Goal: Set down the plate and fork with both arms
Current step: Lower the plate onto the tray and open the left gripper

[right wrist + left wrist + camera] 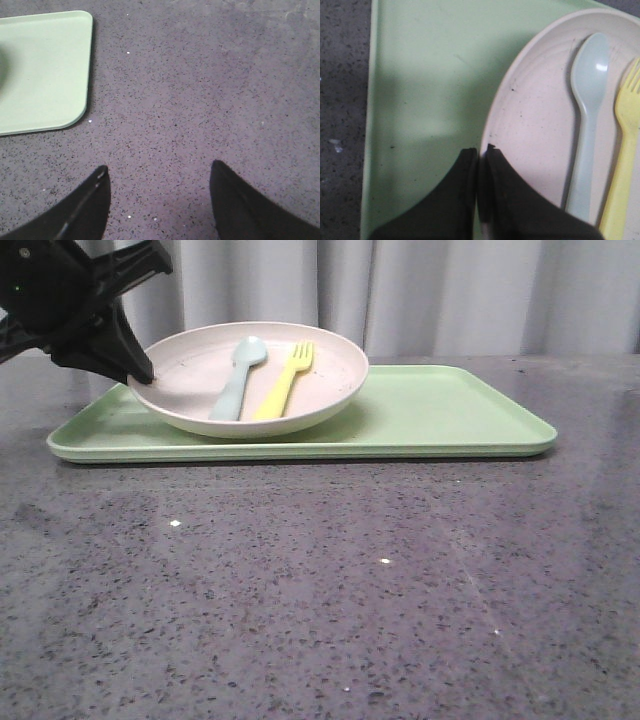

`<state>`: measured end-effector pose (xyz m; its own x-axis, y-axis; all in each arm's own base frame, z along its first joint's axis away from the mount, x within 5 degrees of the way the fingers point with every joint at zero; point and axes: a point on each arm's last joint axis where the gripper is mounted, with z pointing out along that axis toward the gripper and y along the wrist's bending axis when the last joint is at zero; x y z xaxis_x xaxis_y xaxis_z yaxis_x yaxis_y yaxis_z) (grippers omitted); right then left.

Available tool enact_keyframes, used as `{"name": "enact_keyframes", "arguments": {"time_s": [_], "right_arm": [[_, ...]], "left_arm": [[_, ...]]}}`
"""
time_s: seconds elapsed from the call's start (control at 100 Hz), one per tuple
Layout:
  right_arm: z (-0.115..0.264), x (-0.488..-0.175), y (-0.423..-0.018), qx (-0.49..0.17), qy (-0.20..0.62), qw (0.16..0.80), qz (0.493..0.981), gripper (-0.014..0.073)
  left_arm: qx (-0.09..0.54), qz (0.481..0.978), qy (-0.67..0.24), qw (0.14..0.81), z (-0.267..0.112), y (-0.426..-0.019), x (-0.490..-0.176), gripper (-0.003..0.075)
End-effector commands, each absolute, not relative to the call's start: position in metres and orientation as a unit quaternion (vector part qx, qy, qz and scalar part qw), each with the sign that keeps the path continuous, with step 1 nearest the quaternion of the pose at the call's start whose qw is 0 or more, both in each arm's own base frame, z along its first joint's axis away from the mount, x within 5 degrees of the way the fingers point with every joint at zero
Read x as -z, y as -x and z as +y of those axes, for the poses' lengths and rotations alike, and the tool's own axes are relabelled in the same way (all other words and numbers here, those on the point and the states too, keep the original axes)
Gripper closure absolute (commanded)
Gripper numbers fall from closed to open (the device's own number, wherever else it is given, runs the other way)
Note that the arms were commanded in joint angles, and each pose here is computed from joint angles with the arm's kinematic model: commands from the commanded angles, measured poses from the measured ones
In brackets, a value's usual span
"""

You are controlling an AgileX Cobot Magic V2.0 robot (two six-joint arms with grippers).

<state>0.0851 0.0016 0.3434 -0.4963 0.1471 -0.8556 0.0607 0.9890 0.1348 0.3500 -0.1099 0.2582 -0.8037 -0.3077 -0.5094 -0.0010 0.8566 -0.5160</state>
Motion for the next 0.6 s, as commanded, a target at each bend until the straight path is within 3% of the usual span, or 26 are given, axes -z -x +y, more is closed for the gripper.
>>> {"name": "enact_keyframes", "arguments": {"time_s": [0.0, 0.22, 0.44, 0.59], "right_arm": [[0.0012, -0.3582, -0.0884, -0.04, -0.053, 0.535, 0.842, 0.0145], [0.0012, -0.3582, -0.0884, -0.04, -0.053, 0.535, 0.842, 0.0145], [0.0012, -0.3582, -0.0884, -0.04, -0.053, 0.535, 0.842, 0.0145], [0.0012, -0.3582, -0.0884, -0.04, -0.053, 0.535, 0.842, 0.0145]], "left_arm": [[0.281, 0.888, 0.103, 0.35, -0.1118, -0.3518, -0.2866, 0.0741], [0.281, 0.889, 0.103, 0.347, -0.1113, -0.3517, -0.2864, 0.0714], [0.282, 0.89, 0.102, 0.344, -0.1116, -0.3512, -0.286, 0.0471], [0.281, 0.89, 0.102, 0.344, -0.1115, -0.3512, -0.2859, 0.0438]]}}
